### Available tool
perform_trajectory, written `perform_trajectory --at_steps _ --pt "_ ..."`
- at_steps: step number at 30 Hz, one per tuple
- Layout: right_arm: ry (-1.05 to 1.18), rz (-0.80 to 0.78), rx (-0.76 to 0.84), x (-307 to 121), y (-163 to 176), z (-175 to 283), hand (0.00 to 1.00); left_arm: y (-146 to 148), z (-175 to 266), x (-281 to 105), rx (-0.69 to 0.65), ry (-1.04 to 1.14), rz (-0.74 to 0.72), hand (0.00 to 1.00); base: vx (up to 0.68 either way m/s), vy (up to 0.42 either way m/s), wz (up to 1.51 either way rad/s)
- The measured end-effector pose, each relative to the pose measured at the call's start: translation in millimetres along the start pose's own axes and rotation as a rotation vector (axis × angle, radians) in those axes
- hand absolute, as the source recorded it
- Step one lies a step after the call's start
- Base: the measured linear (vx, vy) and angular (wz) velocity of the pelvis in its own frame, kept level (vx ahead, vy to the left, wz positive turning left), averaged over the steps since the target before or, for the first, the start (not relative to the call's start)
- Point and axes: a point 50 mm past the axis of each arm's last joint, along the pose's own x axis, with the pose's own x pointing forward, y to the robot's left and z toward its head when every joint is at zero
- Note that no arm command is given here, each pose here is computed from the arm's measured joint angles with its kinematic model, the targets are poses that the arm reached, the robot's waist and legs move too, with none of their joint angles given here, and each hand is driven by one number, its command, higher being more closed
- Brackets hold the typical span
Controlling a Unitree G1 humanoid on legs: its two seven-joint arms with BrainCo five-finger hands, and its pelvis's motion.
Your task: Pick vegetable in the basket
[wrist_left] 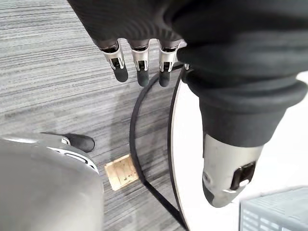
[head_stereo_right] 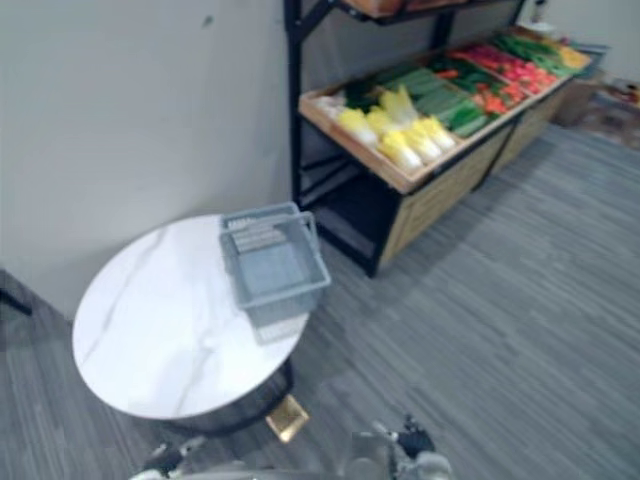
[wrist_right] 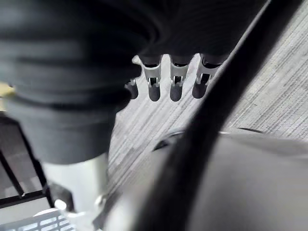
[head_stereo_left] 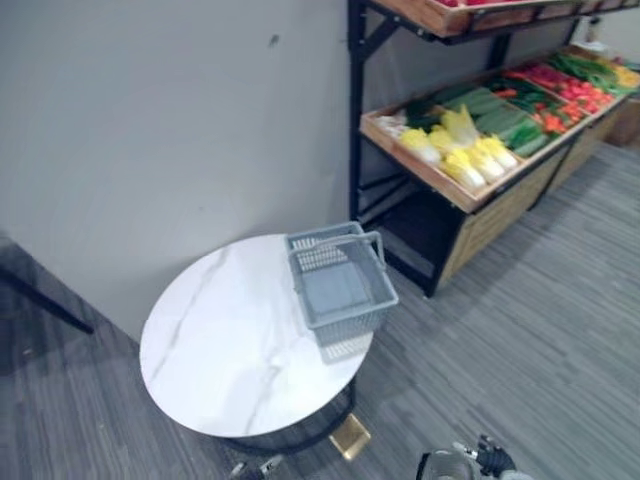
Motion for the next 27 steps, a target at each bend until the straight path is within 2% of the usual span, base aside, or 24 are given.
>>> perform_trajectory --at_steps 5,7,12,17,21,23,27 --pt "0.051 -0.017 0.073 -4 1 -17 0.0 8 -8 -2 -0.087 0.019 0.041 0.0 0.4 -0.459 0.72" --pt "0.051 -0.044 0.06 -5 -11 -16 0.0 -3 -18 -5 -0.132 0.043 0.025 0.0 0.38 -0.418 0.69" --pt "0.064 -0.038 0.046 -5 -12 -18 0.0 1 -23 -6 -0.137 0.044 0.034 0.0 0.27 -0.29 0.73" --pt "0.037 -0.072 0.039 -3 -21 -7 0.0 2 -20 -5 -0.109 0.034 0.028 0.0 0.15 -0.105 0.82" --pt "-0.072 -0.121 0.037 3 -33 29 0.0 4 -24 -7 -0.094 0.043 0.029 0.0 0.05 0.021 0.24" --pt "-0.22 -0.164 0.001 1 -44 67 0.0 6 -22 -6 -0.077 0.04 0.032 0.0 0.01 0.088 -0.12" --pt "-0.594 -0.302 -0.309 -33 -72 162 0.0 10 -18 -5 0.048 0.032 0.012 0.0 -0.08 0.1 -0.23"
